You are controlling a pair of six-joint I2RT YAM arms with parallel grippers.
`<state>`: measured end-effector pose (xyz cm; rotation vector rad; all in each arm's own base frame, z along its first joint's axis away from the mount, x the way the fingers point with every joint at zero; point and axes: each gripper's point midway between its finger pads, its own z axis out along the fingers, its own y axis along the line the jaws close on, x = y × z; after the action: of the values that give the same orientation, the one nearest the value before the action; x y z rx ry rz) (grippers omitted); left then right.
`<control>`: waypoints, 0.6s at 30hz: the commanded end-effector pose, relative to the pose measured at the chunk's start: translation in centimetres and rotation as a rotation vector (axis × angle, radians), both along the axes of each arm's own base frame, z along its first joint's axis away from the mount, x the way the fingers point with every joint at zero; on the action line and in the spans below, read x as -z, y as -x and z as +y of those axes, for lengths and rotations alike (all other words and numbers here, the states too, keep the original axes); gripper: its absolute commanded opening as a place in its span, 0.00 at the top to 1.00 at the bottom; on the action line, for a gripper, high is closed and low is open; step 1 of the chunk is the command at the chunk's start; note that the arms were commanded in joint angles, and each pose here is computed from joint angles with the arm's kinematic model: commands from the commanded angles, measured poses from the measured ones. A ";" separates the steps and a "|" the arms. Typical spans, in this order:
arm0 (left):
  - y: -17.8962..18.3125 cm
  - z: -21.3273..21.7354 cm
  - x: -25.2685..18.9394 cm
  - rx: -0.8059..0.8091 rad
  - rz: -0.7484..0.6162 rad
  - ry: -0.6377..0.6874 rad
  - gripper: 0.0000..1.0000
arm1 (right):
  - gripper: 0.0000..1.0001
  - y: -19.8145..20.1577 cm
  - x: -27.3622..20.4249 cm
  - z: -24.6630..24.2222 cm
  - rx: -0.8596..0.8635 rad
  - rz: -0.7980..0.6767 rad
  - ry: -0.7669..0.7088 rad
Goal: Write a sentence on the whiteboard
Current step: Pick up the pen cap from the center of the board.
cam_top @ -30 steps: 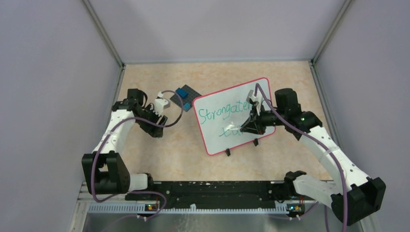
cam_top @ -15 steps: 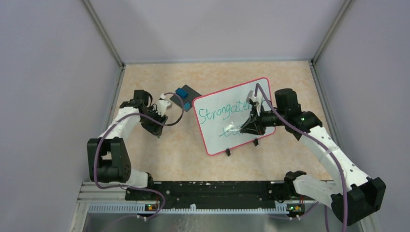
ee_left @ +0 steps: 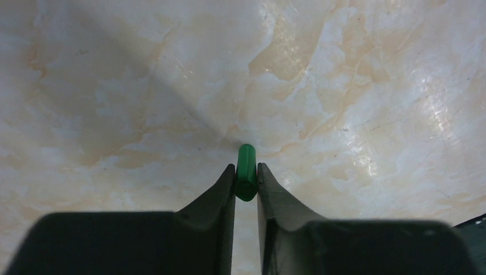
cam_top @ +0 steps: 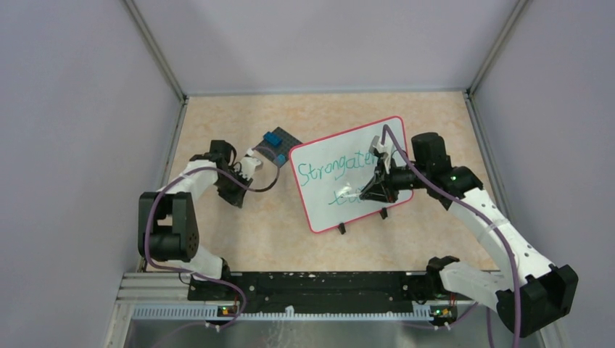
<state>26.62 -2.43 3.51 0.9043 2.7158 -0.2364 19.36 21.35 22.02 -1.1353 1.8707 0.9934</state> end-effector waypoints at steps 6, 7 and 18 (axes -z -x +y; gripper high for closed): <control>-1.4 -0.3 -1.6 -0.024 -0.051 0.014 1.00 | 1.00 -1.3 -3.3 0.3 -0.001 -0.064 -0.027; -1.6 -0.7 -2.6 -0.024 -0.067 0.037 1.00 | 1.00 -1.4 -3.8 0.4 0.000 -0.072 -0.032; -4.0 -8.7 -25.8 -0.008 -0.515 0.570 1.00 | 1.00 -1.4 -11.2 1.8 0.001 -0.103 -0.194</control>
<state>31.39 -7.22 18.53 0.7285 2.3199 -0.4250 20.53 22.48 28.56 -1.0899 1.7730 1.0221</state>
